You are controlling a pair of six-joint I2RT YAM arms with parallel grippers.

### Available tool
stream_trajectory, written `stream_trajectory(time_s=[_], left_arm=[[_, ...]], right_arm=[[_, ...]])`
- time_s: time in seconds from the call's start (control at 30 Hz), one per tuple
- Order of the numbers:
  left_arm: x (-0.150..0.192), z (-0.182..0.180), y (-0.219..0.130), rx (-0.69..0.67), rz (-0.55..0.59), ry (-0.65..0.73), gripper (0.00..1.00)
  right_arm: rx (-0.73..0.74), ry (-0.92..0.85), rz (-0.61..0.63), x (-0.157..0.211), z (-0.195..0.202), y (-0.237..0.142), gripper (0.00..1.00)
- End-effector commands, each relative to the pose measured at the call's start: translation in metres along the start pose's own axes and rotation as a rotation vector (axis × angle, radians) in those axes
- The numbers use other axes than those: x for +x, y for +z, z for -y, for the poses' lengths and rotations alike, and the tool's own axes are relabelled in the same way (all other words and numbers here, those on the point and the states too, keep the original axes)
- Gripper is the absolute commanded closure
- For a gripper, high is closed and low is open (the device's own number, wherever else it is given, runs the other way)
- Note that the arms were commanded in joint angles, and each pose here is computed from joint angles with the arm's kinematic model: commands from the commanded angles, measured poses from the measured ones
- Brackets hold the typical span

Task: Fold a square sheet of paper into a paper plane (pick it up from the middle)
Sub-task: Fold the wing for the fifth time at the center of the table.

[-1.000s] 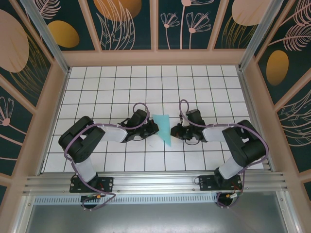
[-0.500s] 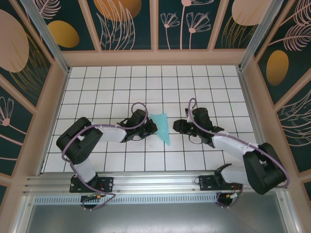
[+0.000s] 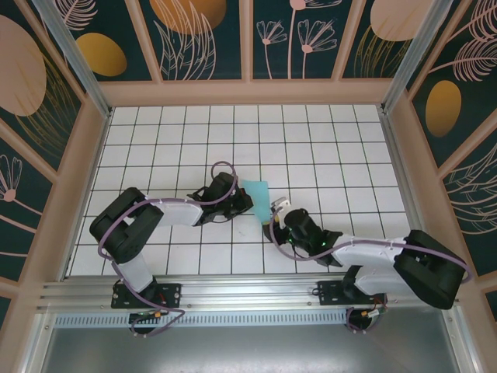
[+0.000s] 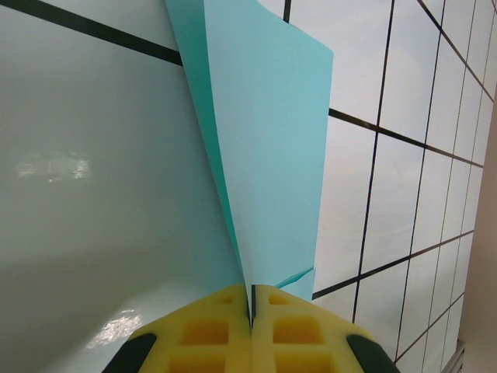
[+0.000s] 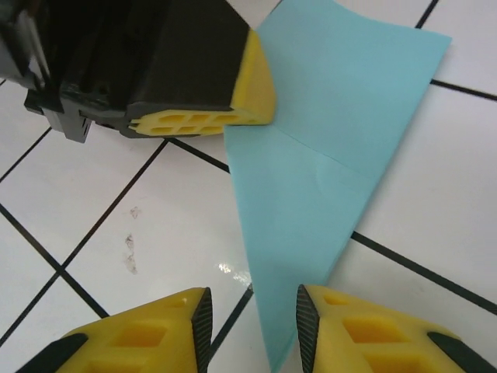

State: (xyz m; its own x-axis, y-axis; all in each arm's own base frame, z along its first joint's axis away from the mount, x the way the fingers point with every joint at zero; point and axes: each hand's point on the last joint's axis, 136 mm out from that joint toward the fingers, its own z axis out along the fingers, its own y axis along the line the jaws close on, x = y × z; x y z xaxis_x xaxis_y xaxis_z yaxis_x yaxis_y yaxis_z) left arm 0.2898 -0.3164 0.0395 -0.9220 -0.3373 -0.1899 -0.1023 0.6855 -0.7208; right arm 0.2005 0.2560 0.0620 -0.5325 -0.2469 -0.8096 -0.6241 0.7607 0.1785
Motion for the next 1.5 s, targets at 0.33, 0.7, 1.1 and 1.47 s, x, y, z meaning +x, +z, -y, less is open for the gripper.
stream_trajectory(time_s=[0.33,0.7,1.1,1.47], left_arm=[[0.001,0.009,-0.001,0.006,-0.019,0.016,1.0],[0.001,0.007,0.001,-0.003,-0.027,0.02,1.0],[-0.001,0.006,-0.001,-0.012,-0.013,0.015,1.0],[-0.032,0.016,-0.046,-0.032,0.172,0.025,0.55]], right_arm=[[0.2,-0.42,0.069,-0.013,-0.007,0.04,0.64],[0.267,-0.468,0.053,-0.003,0.002,0.052,0.79],[0.251,-0.421,0.037,0.002,0.0,0.055,1.0],[-0.029,-0.017,0.053,-0.013,-0.007,0.04,1.0]])
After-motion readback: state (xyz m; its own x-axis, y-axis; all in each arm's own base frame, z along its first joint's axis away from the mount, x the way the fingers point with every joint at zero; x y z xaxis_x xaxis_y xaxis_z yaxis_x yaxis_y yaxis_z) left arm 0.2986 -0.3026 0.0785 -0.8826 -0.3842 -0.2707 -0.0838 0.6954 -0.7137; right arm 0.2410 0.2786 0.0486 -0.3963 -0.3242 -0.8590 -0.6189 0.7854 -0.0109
